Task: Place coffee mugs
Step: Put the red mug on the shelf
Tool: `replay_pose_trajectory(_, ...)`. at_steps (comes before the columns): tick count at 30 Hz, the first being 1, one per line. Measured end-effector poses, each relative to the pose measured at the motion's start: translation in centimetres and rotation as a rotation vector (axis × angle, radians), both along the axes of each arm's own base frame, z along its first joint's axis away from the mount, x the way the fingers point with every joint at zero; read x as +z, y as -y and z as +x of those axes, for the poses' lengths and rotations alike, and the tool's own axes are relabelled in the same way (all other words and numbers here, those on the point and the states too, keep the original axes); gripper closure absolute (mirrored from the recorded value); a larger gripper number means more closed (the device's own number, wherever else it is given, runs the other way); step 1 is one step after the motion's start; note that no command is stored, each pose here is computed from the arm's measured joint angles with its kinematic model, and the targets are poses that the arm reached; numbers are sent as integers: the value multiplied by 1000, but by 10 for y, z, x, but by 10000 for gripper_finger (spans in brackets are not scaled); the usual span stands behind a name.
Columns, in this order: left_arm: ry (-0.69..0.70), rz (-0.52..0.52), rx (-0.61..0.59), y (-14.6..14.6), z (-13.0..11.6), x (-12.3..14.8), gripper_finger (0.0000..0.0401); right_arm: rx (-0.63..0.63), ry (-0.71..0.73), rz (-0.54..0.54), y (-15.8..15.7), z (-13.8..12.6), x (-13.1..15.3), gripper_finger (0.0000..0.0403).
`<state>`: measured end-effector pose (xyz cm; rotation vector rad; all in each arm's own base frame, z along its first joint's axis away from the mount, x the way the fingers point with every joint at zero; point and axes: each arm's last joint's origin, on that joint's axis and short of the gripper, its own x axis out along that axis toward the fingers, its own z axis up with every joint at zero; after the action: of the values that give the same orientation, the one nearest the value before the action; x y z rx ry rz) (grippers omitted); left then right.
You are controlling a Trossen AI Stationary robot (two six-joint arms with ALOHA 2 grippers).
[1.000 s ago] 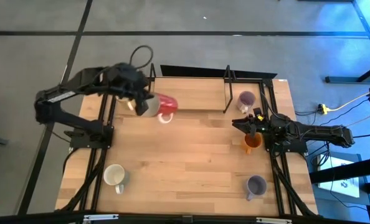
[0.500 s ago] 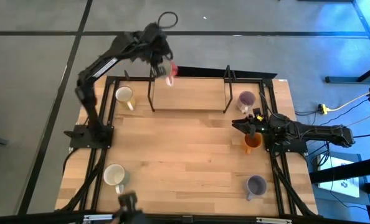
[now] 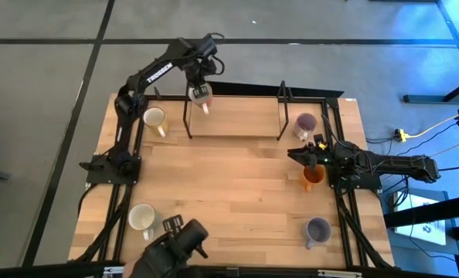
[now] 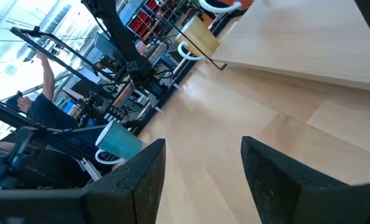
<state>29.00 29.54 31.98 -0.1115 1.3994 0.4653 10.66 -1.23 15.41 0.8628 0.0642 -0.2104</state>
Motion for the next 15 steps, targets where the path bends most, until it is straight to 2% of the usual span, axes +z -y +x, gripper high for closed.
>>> replay_pose_trajectory(7,-45,-31,-23,-9,6,-20,383,0,-1,0,0,0,0,205)
replay_pose_trajectory(15,-32,-49,-45,-11,7,-24,383,0,-1,2,0,0,0,205)
